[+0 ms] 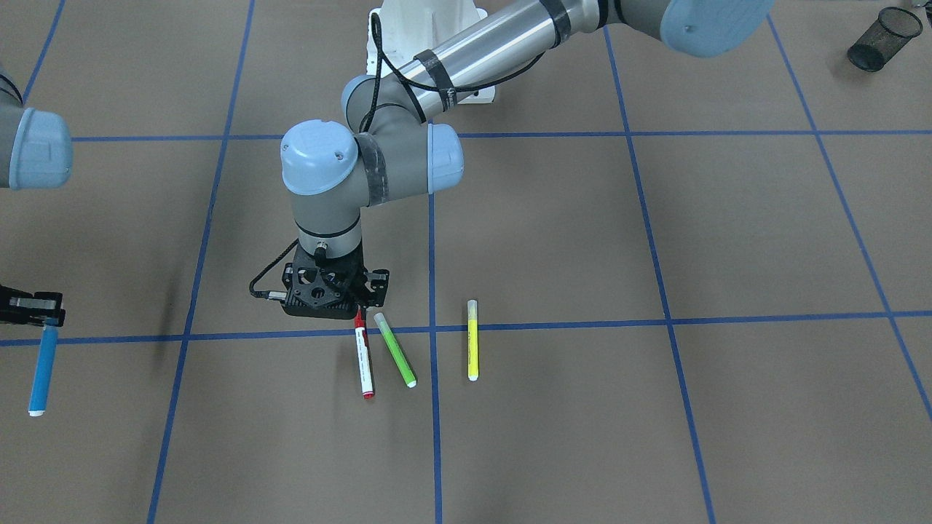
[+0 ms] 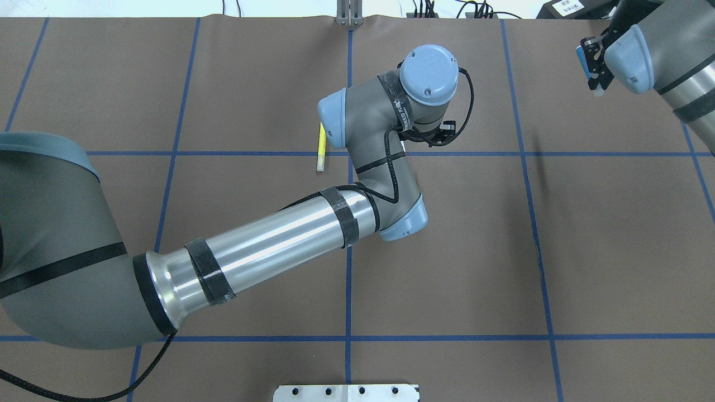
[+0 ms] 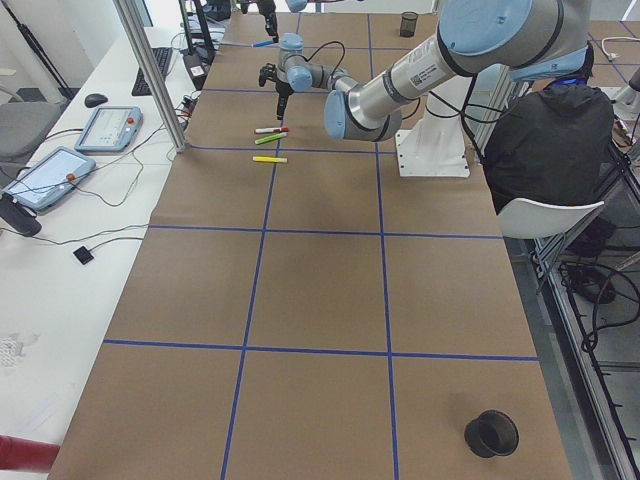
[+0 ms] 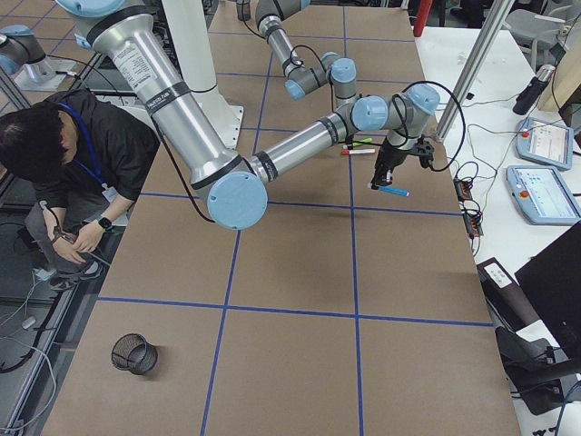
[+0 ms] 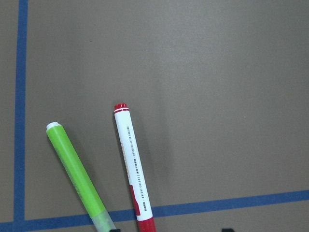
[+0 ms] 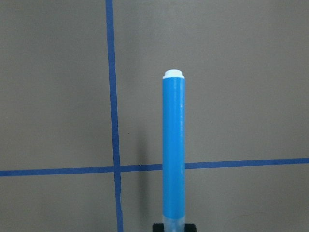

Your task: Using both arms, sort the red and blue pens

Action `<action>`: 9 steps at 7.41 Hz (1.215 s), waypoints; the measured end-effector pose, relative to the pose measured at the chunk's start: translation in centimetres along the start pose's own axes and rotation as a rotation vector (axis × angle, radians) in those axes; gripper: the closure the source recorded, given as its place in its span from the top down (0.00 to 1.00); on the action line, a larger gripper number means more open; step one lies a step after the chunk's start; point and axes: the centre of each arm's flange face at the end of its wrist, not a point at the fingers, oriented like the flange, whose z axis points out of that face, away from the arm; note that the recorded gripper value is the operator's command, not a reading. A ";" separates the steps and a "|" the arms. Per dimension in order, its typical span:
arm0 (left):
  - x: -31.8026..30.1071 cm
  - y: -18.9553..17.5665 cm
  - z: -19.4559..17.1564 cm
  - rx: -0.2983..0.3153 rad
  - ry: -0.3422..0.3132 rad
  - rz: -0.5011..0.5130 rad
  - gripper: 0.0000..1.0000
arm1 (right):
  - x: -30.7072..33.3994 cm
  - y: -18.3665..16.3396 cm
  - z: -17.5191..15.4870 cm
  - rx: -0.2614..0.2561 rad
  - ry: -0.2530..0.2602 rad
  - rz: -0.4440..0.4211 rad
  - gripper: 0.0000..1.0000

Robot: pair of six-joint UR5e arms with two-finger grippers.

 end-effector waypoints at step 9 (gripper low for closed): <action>-0.5 1.3 3.4 0.020 -0.032 0.011 0.61 | -0.6 0.1 -0.1 -0.009 -0.023 -0.002 0.00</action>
